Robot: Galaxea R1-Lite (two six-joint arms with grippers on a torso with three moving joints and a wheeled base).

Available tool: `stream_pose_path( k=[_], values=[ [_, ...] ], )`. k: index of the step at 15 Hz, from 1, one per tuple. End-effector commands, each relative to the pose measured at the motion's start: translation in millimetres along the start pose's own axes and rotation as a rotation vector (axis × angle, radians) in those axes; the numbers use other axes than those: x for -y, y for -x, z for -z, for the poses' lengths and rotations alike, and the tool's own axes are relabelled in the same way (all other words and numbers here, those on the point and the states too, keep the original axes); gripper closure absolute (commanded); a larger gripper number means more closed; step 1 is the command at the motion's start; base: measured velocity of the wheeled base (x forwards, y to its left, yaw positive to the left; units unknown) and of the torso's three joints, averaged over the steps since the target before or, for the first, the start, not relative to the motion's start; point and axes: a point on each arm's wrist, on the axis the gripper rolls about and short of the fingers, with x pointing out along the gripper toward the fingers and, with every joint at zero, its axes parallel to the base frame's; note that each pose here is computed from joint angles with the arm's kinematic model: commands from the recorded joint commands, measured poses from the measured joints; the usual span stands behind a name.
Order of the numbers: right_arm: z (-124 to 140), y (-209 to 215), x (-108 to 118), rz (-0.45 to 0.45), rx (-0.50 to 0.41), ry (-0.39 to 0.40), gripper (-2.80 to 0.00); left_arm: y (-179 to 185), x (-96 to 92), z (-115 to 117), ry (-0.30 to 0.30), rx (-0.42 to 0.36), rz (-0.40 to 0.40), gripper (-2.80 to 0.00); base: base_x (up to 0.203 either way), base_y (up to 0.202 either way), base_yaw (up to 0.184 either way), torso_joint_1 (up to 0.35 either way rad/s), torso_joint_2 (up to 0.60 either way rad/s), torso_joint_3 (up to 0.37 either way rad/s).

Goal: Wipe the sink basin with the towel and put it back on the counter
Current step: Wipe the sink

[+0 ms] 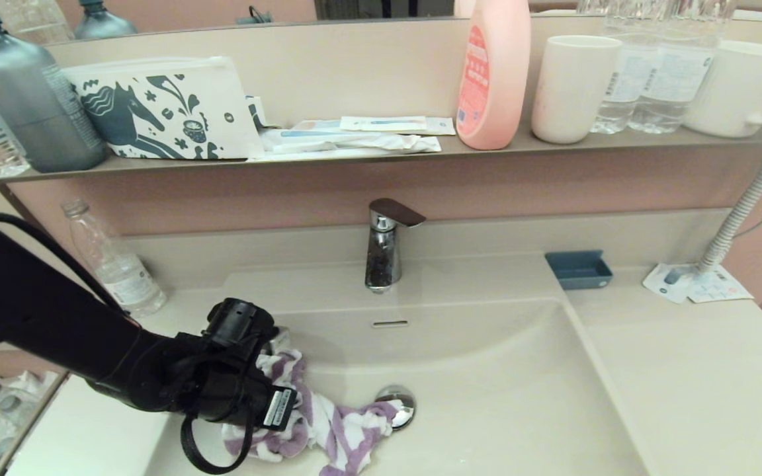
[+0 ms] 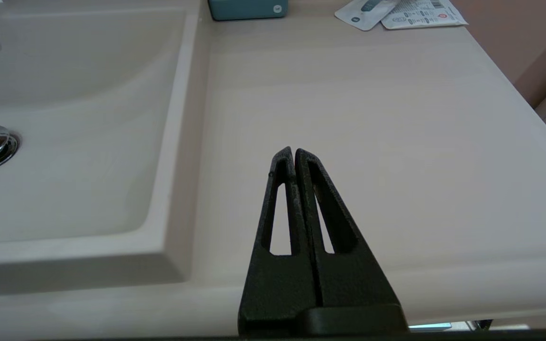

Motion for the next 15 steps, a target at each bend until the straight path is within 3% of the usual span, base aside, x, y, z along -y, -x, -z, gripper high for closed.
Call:
stream_pose_path(
  k=[1, 4, 7, 12, 15],
  values=[
    [0.0, -0.1, 0.0, 0.0, -0.001, 0.0, 0.0, -17.3, -0.6, -2.5, 0.001, 0.013, 0.005, 0.0, 0.0, 0.0, 0.0, 0.0, 0.0, 0.0],
    [0.0, -0.1, 0.0, 0.0, -0.001, -0.001, 0.0, -15.6, 1.7, -13.0, -0.003, 0.055, 0.013, 0.0, 0.0, 0.0, 0.0, 0.0, 0.0, 0.0],
    [0.0, -0.1, 0.0, 0.0, -0.001, -0.001, 0.0, -16.6, 13.6, -19.1, 0.018, 0.068, 0.076, 0.0, 0.0, 0.0, 0.0, 0.0, 0.0, 0.0],
    [0.0, -0.1, 0.0, 0.0, -0.001, 0.0, 0.0, -19.5, 62.2, -31.9, 0.14, 0.105, 0.153, 0.0, 0.0, 0.0, 0.0, 0.0, 0.0, 0.0],
    [0.0, -0.1, 0.0, 0.0, -0.001, -0.001, 0.0, -35.3, 78.5, -35.4, 0.158, 0.148, 0.122, 0.0, 0.0, 0.0, 0.0, 0.0, 0.0, 0.0]
  ],
)
